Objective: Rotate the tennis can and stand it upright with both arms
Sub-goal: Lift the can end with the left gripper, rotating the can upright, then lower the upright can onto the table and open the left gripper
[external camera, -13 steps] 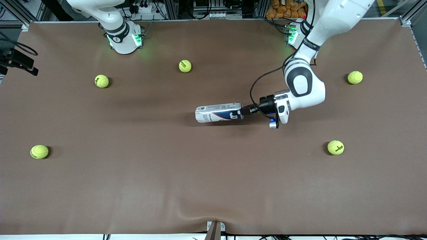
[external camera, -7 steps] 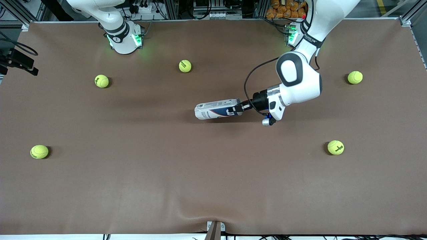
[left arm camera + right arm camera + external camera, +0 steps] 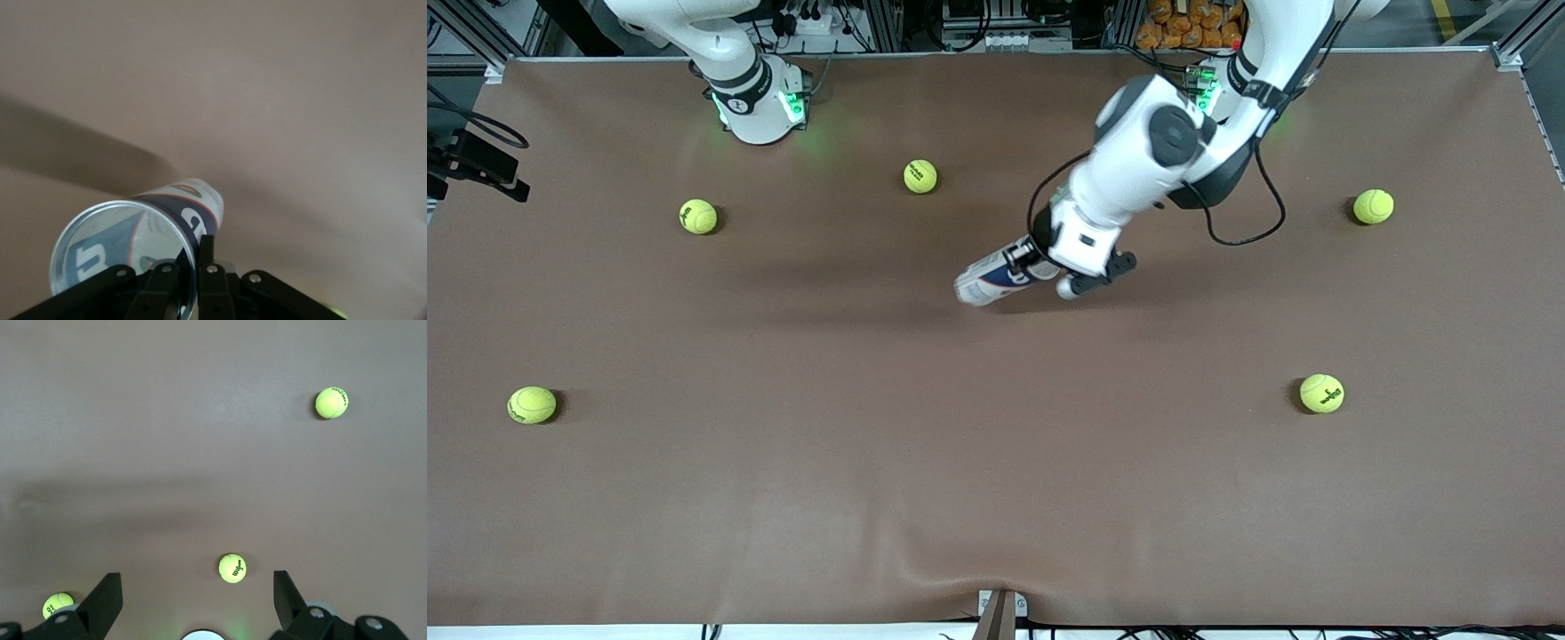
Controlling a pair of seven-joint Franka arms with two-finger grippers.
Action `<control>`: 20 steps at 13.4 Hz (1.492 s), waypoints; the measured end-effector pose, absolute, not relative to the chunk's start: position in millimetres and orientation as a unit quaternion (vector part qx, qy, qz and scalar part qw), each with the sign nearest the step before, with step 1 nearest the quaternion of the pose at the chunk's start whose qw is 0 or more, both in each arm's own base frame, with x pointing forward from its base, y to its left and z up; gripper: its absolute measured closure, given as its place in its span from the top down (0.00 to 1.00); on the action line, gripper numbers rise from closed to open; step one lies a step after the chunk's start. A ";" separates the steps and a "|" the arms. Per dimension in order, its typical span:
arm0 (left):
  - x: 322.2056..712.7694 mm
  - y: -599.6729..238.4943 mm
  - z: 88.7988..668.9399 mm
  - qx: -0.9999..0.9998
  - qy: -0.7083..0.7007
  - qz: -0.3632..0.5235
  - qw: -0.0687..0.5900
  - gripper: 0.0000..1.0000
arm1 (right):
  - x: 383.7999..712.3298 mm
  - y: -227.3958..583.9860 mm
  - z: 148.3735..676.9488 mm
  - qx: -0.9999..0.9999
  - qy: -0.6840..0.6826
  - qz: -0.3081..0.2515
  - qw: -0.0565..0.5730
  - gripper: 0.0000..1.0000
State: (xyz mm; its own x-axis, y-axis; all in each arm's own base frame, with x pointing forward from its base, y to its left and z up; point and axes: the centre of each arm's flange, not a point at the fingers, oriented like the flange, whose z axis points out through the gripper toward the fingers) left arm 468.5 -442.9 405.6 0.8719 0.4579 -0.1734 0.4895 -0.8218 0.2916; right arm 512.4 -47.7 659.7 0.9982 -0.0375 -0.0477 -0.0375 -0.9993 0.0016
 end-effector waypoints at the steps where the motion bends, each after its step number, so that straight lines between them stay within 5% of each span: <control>1: 464.2 -453.2 416.2 0.963 0.239 -0.032 0.117 0.04 | 512.5 -47.5 659.8 1.000 -0.019 -0.024 0.000 1.00; 5: 455.6 -477.3 434.7 0.975 0.216 -0.016 0.052 0.04 | 512.5 -47.4 659.8 1.000 -0.019 -0.023 0.000 1.00; 20: 431.1 -544.1 350.9 0.974 0.221 0.045 -0.036 0.04 | 513.1 -47.7 660.5 1.000 -0.019 -0.020 0.001 1.00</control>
